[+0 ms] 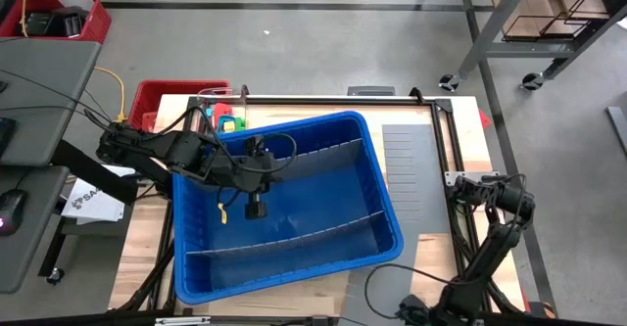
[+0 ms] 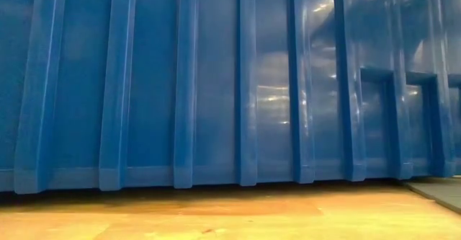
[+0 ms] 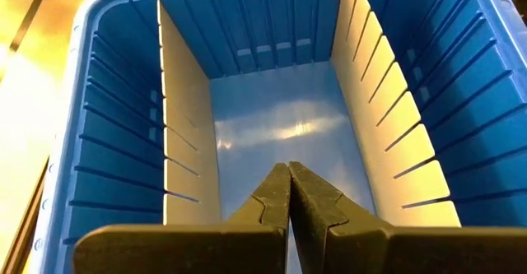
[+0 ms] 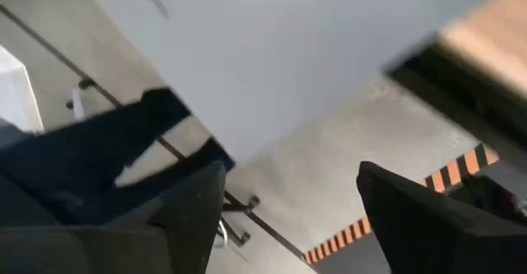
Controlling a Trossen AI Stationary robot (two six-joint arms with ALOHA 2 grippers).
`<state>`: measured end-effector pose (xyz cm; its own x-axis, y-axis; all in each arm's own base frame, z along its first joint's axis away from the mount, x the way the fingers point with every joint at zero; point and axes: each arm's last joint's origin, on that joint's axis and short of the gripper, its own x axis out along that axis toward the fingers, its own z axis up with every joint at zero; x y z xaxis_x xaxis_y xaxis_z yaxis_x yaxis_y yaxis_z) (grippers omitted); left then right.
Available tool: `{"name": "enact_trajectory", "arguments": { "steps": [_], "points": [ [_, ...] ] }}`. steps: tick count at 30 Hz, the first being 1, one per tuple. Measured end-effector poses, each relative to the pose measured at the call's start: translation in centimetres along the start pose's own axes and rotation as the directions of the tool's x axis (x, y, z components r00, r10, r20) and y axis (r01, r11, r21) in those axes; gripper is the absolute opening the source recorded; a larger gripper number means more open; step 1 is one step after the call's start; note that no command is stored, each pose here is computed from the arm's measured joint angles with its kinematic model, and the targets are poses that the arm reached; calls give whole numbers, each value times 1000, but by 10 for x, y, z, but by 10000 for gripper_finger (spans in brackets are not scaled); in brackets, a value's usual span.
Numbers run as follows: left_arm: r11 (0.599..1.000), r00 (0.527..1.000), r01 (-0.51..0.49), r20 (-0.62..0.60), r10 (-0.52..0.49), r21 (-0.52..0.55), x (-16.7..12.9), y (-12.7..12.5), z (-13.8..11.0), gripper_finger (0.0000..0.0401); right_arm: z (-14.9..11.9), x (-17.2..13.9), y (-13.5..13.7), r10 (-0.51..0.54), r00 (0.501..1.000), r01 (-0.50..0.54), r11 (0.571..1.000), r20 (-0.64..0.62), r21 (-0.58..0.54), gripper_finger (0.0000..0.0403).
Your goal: Sort blocks
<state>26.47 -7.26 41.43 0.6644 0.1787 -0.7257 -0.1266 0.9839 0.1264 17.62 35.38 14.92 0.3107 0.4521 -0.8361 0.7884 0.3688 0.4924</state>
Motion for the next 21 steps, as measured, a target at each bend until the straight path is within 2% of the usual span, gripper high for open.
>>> {"name": "enact_trajectory", "arguments": {
  "steps": [4,6,12,17,21],
  "points": [
    [1000,1000,1,0,-1,-1,0,0,0,0,16,17,-1,-35,999,35,999,33,17,271],
    [1000,1000,1,-1,-1,0,0,0,0,0,18,23,2,-13,1000,12,1000,20,23,271],
    [999,1000,-2,-2,2,33,0,1,0,0,20,36,-2,-50,998,52,997,-32,57,270],
    [999,1000,-9,-3,9,34,1,3,1,0,20,37,3,74,994,-77,996,77,39,270],
    [999,1000,-11,-4,11,35,1,4,0,0,22,42,3,103,988,-108,993,119,37,270]
  ]
}}
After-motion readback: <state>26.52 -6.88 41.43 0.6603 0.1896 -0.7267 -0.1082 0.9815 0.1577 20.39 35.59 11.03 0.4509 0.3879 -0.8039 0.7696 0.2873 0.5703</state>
